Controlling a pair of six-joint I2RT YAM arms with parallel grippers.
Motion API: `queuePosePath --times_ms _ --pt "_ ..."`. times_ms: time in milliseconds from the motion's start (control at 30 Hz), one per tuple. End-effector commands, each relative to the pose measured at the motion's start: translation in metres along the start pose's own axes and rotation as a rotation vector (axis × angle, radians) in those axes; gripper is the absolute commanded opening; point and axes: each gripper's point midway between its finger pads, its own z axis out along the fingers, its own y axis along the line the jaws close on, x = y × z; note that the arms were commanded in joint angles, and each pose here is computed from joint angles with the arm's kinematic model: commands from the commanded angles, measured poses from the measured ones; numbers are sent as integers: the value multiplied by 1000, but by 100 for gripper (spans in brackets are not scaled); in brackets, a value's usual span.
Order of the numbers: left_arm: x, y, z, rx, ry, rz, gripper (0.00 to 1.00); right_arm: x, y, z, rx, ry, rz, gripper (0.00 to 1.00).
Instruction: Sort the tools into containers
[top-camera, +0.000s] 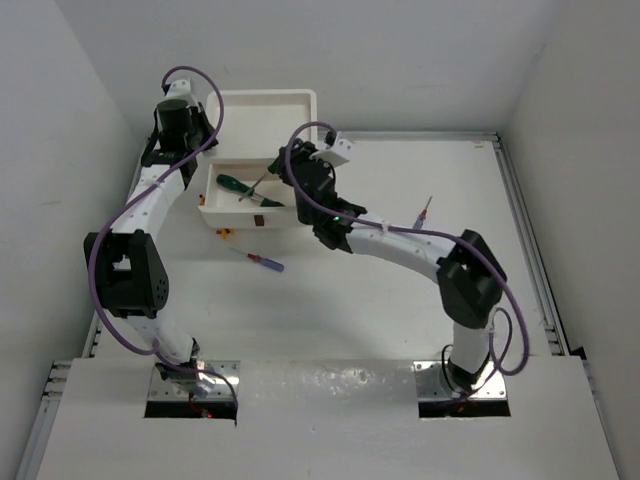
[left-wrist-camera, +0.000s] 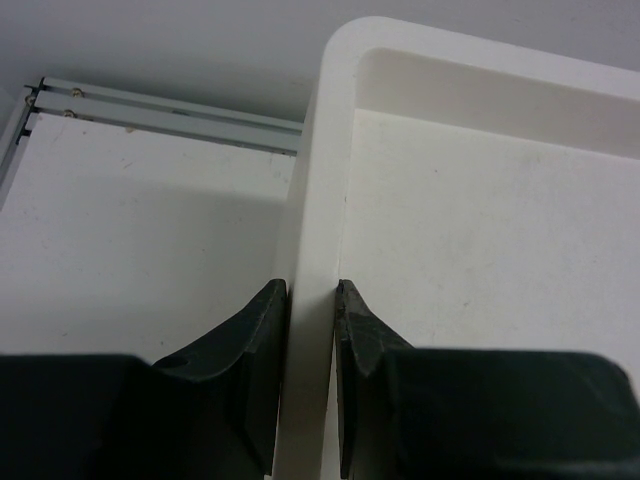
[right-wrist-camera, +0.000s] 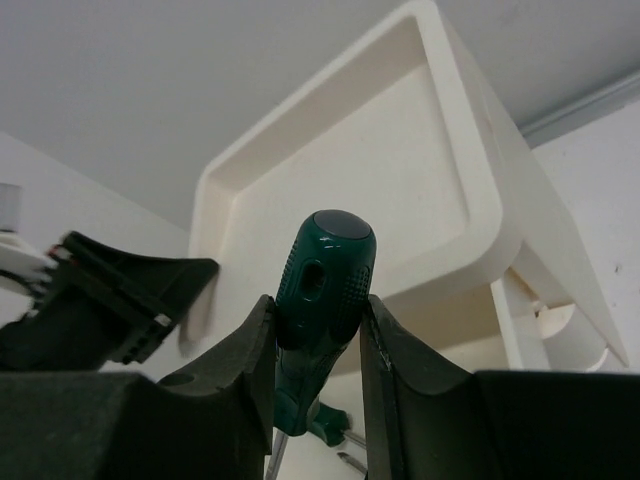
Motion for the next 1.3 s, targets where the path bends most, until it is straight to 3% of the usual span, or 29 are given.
queuePosePath --times_ms 0,233,500,733,900,1033,1133,1267 --pt "3 20 5 -76 -3 -14 0 -6 23 12 9 -91 146 0" --pt "5 20 6 -75 -1 -12 0 31 28 4 24 -117 82 0" --pt "5 20 7 -75 -1 -11 0 49 15 -1 29 -54 7 47" --pt "7 21 9 -79 3 -10 0 27 25 -9 -3 -49 -120 65" --pt "7 21 10 -80 4 -9 0 3 45 -17 -96 -45 -280 64" --pt "9 22 12 -82 10 -5 0 3 88 -35 -339 84 -516 64" --pt "11 21 14 -78 17 -2 0 32 56 -50 -329 239 -676 61" --pt "16 21 16 -76 25 -6 0 48 5 -73 -187 248 -723 54"
